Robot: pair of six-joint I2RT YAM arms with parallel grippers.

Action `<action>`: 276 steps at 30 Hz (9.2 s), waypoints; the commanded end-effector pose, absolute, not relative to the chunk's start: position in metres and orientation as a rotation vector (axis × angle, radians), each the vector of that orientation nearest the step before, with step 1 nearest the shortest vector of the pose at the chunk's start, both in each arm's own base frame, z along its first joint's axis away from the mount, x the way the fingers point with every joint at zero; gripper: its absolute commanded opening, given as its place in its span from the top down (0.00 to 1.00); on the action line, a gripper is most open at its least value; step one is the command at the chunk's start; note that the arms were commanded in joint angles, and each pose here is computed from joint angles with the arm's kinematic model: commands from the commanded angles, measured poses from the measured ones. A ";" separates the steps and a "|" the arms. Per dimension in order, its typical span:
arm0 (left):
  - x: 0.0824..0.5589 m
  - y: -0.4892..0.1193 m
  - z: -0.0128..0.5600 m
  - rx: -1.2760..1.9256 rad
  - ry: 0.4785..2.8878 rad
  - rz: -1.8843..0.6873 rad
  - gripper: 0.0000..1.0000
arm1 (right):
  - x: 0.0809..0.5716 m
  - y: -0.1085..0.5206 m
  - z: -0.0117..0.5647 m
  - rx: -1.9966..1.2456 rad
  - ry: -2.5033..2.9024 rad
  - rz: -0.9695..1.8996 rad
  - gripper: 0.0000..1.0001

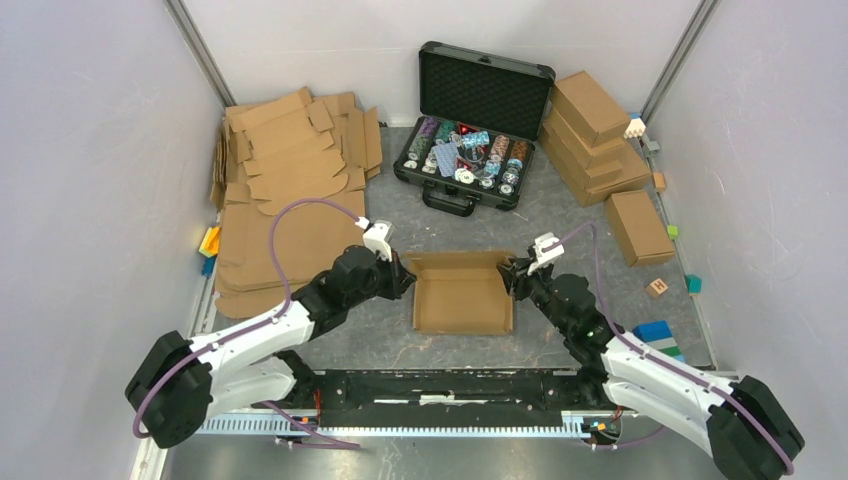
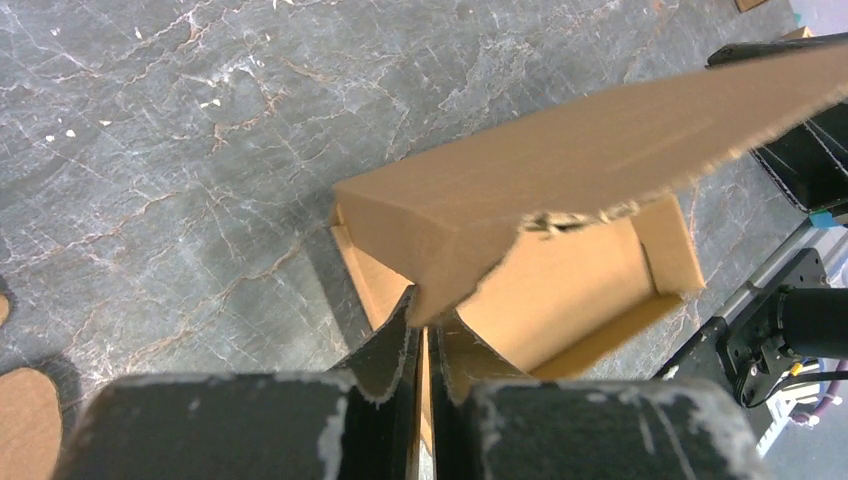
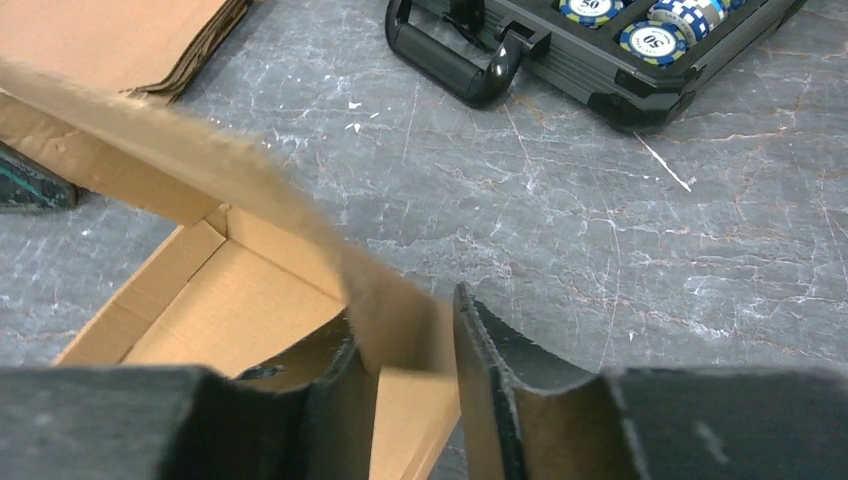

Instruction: Fold the paper box

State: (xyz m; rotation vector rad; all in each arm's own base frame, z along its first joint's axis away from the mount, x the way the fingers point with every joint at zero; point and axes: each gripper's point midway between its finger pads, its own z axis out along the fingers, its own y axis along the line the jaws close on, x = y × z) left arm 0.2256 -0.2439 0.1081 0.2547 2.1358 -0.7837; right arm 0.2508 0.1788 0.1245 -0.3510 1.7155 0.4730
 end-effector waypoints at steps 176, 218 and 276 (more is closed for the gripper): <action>0.284 -0.226 0.190 0.248 1.939 -0.847 0.98 | 0.307 0.220 0.175 -0.117 1.915 0.445 1.00; 0.309 -0.283 0.189 0.177 1.895 -0.680 0.98 | 0.285 0.200 0.187 -0.026 1.623 0.392 1.00; 0.178 -0.298 0.128 0.527 1.875 -0.752 0.98 | 0.206 0.197 0.134 -0.344 1.842 0.567 0.93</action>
